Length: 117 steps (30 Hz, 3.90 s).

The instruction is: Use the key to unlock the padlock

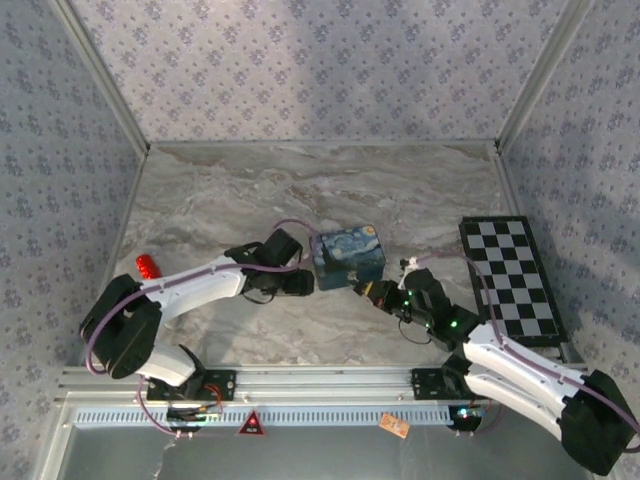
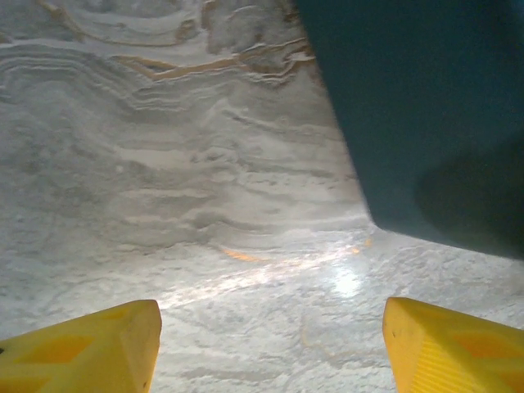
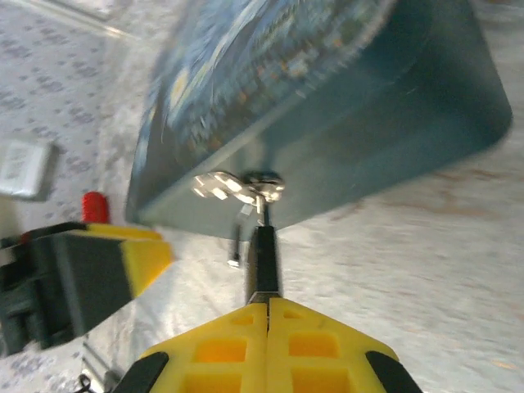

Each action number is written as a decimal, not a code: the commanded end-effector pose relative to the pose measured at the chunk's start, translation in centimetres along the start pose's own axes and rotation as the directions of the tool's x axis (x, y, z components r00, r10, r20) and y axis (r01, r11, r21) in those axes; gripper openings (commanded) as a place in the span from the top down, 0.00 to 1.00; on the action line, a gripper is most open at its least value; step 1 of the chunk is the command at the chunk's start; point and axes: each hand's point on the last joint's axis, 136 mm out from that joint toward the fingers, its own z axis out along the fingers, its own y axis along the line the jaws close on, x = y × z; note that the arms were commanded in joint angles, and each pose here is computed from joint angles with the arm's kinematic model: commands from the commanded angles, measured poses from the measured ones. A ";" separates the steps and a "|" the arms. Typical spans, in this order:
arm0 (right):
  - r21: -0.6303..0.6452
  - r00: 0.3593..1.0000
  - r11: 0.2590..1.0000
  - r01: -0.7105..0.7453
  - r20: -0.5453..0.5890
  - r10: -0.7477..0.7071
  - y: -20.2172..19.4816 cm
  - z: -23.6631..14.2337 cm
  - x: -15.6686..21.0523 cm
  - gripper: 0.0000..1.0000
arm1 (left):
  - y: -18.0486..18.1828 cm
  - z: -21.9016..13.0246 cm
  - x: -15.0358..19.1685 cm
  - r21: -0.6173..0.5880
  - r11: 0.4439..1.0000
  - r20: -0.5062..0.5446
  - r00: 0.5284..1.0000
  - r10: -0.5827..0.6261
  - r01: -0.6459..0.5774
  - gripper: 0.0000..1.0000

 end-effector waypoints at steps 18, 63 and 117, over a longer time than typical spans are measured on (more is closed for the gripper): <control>0.168 0.985 0.975 -0.143 0.125 0.123 -5.4 0.5 0.4 1.00 | -3.1 -3.3 -7.4 -0.140 0.989 0.150 0.987 0.056 -0.035 0.20; 0.290 0.787 0.742 0.604 -0.361 -0.500 -5.5 4.9 -0.1 0.78 | 1.3 -3.1 -8.0 -0.164 0.985 0.166 0.986 -0.018 0.046 0.18; 0.256 0.992 0.967 0.000 0.118 -0.031 -4.6 8.6 -6.8 1.00 | -1.1 3.0 -11.9 -0.163 0.969 0.140 0.976 -0.166 0.188 0.06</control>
